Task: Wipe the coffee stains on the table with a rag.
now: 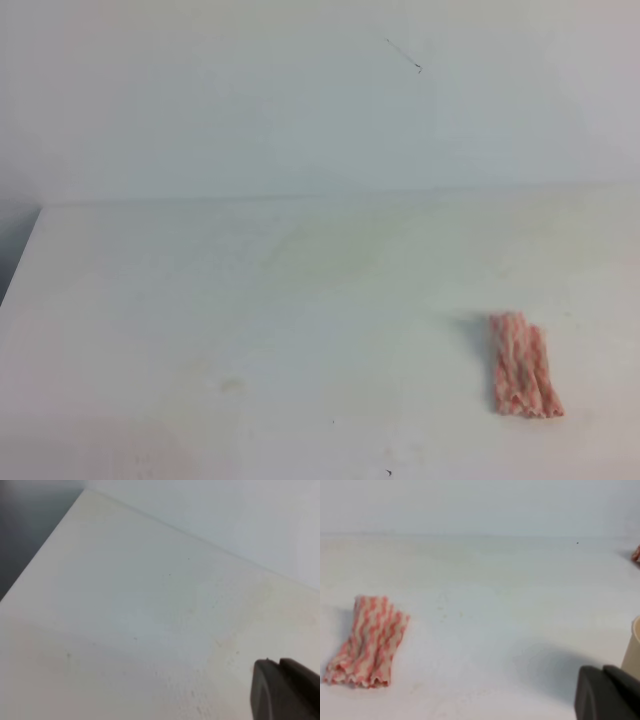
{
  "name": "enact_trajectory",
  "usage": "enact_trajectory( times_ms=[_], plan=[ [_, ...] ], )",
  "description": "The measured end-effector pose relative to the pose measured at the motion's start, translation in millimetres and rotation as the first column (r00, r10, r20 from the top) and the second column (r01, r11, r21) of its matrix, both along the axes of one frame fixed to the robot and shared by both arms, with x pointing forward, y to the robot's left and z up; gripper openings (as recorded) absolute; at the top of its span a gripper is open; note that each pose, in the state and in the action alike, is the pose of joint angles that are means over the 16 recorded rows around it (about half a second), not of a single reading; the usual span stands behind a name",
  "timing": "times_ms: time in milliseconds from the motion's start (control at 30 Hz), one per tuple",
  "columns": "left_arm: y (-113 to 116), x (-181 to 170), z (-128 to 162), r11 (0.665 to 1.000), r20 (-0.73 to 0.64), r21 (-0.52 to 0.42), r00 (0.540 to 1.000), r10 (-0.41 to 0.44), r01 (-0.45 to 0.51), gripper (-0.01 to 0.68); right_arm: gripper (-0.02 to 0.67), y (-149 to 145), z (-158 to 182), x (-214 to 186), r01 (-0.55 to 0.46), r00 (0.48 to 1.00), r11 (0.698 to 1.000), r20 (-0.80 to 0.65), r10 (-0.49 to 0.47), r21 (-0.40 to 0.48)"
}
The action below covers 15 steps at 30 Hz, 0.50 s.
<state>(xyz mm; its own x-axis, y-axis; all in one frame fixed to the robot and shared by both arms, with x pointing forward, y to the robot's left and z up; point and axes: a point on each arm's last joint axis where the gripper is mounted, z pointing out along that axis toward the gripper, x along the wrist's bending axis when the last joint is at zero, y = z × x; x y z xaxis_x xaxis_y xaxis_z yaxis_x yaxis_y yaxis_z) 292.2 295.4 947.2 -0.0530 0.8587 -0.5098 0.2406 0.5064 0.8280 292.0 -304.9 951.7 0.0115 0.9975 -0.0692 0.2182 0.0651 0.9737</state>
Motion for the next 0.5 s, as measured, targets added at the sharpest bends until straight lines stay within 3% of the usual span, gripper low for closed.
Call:
enact_trajectory(
  times_ms=[500],
  plan=[
    [0.0, 0.0, 0.0, 1.0, 0.0, 0.0, 1.0, 0.0, 0.0, 0.001, -0.004, 0.0, 0.0, 0.0, 0.0, 1.0, 1.0, 0.0, 0.0, 0.001]
  ],
)
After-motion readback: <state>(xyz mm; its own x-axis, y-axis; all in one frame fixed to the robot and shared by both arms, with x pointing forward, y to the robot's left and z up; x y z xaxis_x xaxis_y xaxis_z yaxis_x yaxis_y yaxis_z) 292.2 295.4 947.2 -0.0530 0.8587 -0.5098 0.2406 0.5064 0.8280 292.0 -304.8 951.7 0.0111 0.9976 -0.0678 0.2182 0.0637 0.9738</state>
